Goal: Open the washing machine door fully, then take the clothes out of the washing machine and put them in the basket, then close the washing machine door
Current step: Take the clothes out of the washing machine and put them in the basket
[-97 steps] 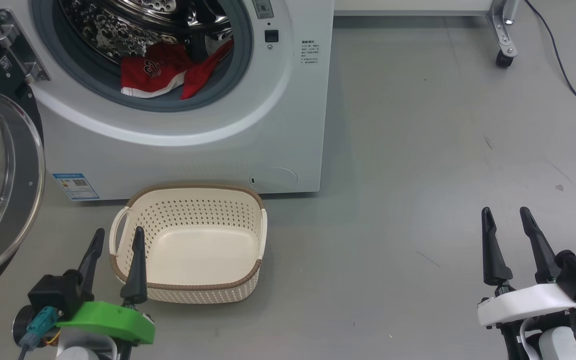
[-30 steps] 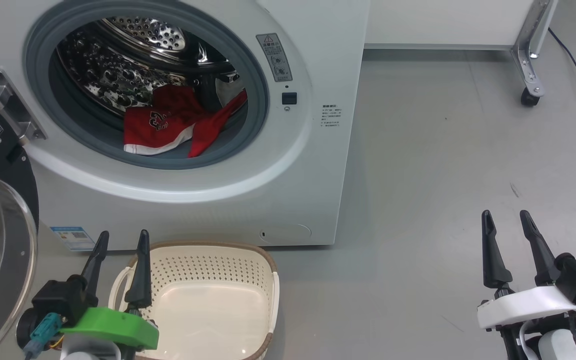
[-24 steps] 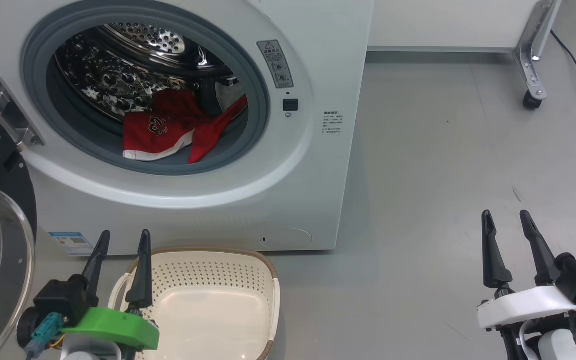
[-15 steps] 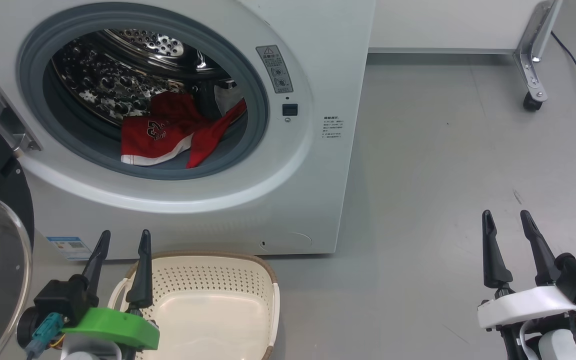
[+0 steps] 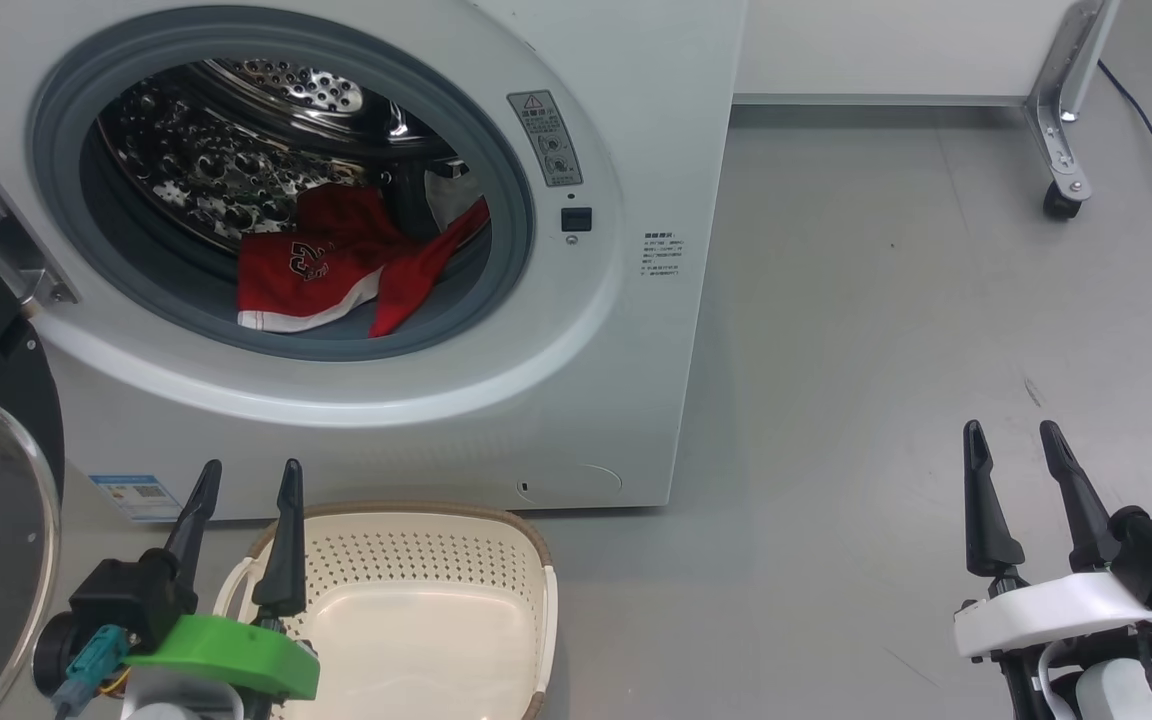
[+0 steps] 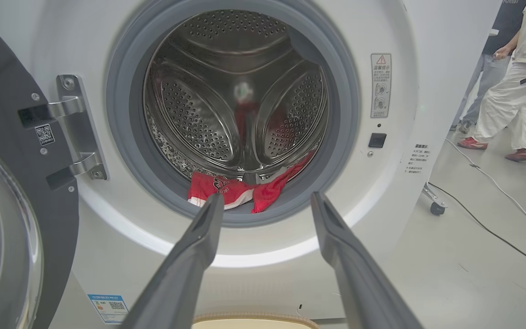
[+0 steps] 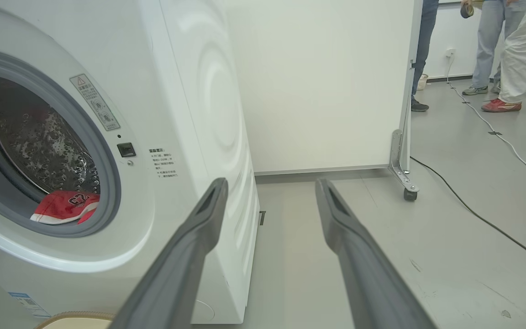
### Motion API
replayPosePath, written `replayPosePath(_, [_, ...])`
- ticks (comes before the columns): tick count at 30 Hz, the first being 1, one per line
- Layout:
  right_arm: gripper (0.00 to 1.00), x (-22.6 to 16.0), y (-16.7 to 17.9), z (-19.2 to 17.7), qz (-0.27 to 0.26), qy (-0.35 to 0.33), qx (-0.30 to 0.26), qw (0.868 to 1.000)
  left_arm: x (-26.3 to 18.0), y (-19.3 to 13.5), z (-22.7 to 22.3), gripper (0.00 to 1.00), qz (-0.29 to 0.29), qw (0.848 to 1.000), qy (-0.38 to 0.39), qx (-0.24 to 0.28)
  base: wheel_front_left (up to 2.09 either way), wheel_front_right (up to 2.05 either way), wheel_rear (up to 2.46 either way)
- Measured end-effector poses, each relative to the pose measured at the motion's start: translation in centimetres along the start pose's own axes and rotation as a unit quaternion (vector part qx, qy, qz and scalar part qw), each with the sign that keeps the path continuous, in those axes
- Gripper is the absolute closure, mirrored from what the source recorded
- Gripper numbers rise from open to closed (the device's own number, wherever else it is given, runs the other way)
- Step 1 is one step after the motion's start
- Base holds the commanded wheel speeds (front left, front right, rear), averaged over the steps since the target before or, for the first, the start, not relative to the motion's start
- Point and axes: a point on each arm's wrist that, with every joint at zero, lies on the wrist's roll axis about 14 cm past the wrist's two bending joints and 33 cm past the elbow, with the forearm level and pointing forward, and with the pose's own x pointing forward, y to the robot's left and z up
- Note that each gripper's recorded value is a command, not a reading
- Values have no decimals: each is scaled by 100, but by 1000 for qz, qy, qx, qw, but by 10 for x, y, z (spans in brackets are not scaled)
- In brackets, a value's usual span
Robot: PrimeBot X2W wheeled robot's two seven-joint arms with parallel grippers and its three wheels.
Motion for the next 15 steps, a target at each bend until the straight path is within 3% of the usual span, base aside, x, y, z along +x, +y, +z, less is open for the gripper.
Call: replayPosePath(15, [0,0,0,-1,1,1,-2,1000,0,0,0,0,-1,1000,0,4,0,0,0])
